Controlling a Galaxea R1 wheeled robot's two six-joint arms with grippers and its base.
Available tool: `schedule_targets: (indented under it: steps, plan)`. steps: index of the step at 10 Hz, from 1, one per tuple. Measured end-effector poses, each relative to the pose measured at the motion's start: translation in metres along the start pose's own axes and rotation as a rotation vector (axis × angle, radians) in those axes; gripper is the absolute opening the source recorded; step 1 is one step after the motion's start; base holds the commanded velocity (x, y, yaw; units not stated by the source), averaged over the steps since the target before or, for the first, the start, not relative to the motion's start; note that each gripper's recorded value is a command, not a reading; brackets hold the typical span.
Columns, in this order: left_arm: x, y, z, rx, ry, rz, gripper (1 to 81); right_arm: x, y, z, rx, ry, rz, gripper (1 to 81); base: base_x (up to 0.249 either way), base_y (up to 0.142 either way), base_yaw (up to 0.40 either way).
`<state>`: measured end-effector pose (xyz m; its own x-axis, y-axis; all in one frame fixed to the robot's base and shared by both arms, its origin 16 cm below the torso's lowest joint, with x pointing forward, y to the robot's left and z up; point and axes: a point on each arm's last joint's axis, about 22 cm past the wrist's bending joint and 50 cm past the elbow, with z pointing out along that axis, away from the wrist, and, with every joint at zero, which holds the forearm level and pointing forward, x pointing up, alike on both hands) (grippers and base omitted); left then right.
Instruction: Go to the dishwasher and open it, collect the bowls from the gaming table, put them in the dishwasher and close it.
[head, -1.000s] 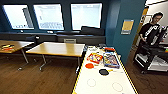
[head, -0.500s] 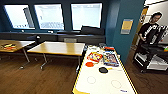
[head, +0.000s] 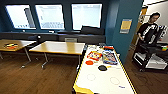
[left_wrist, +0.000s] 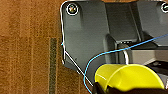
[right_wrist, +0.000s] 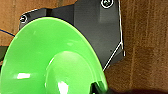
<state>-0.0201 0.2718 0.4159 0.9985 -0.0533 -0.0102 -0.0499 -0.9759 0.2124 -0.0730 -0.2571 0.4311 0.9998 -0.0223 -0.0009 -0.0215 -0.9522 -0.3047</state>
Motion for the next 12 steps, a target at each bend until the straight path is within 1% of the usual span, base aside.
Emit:
schedule_targets:
  steps: [2, 3, 4, 6, 7, 10, 11, 12]
  plan:
    - [-0.005, -0.025, -0.007, 0.030, 0.002, -0.001, 1.0, 0.000, 0.012, -0.002, -0.022, -0.001, -0.014, 1.0, -0.107, 0.000, 0.000]
    - [-0.010, -0.030, -0.008, 0.037, -0.001, -0.002, 1.0, -0.004, 0.014, -0.003, -0.026, -0.009, -0.015, 1.0, -0.110, 0.000, 0.000]
    - [-0.011, -0.027, -0.007, 0.033, -0.003, -0.003, 1.0, -0.002, 0.012, -0.002, -0.024, -0.008, -0.020, 1.0, -0.110, 0.000, 0.000]
    - [-0.008, -0.015, -0.004, 0.017, 0.004, -0.003, 1.0, -0.001, 0.011, -0.002, -0.021, -0.007, -0.025, 1.0, -0.111, 0.000, 0.000]
    - [-0.008, -0.012, -0.003, 0.014, 0.005, 0.002, 1.0, -0.001, 0.011, -0.002, -0.022, -0.007, -0.026, 1.0, -0.113, 0.000, 0.000]
    - [-0.010, -0.012, -0.003, 0.014, 0.002, 0.009, 1.0, -0.002, 0.006, 0.000, -0.016, -0.008, -0.026, 1.0, -0.113, 0.000, 0.000]
    - [-0.010, -0.012, -0.003, 0.014, 0.002, 0.008, 1.0, -0.001, 0.007, 0.000, -0.019, -0.007, -0.028, 1.0, -0.113, 0.000, 0.000]
    - [-0.013, -0.012, -0.003, 0.014, 0.000, 0.008, 1.0, -0.003, 0.013, -0.001, -0.031, -0.010, -0.030, 1.0, -0.113, 0.000, 0.000]
